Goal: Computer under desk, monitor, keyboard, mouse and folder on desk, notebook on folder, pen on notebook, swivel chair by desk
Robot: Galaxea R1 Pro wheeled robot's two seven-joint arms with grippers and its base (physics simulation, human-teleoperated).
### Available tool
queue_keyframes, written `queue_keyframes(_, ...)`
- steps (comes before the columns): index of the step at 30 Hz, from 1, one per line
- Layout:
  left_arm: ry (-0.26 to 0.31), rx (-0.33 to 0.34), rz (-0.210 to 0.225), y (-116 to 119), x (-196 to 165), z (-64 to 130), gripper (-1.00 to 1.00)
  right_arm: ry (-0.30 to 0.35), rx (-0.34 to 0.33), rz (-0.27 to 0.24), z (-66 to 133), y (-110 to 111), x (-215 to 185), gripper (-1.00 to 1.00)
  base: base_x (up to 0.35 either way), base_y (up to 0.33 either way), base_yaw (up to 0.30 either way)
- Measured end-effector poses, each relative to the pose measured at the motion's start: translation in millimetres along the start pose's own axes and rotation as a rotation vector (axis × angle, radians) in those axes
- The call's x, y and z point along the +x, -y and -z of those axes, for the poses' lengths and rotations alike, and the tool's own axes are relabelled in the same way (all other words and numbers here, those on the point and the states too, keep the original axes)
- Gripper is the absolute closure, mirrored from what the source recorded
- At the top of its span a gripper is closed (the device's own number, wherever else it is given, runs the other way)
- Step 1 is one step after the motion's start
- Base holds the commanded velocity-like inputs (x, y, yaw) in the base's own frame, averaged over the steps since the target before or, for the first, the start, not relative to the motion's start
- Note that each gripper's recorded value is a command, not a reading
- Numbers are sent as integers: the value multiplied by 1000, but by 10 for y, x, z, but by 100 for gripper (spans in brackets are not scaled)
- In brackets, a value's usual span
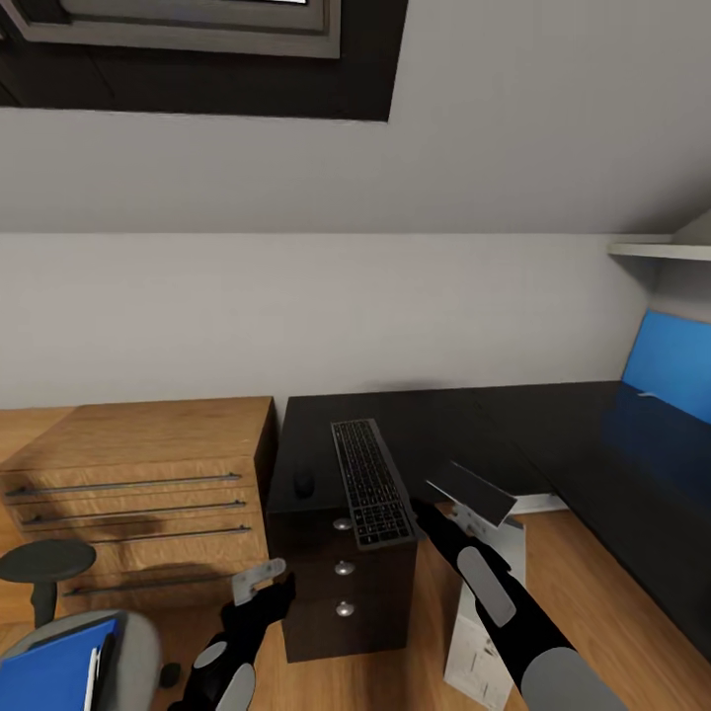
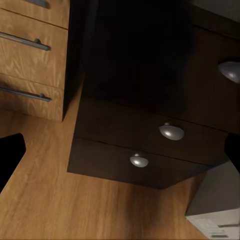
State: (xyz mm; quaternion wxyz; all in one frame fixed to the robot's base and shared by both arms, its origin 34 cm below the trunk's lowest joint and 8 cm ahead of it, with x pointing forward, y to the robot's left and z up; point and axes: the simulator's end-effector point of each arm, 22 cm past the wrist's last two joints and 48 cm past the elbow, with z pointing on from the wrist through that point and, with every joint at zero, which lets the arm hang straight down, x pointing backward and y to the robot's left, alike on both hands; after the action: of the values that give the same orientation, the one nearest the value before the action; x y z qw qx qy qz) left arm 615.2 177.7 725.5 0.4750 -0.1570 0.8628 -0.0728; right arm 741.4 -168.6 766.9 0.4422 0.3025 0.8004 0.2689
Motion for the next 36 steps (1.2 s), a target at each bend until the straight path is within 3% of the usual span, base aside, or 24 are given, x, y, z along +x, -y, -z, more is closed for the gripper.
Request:
queue_keyframes(7,5,-37,3,-109,90,-54,-100,-4,-24,-8,-50,48,80,-100,0,0,0)
queue_keyframes(18,3,-50,3,-195,266,-147,-100,-26,-126,-4,-116,115,239,-100,0,0,0)
queue_keyframes(21,0,-54,2,-218,322,-172,-100,-26,-136,-3,-135,149,268,-100,0,0,0)
queue_keyframes(28,-3,-153,2,-473,454,-214,-100,-24,-140,-1,-185,244,341,-100,-147,0,0)
queue_keyframes(36,-16,-175,-4,-580,648,-283,-100,-15,-142,-1,-235,350,413,-100,-32,0,0)
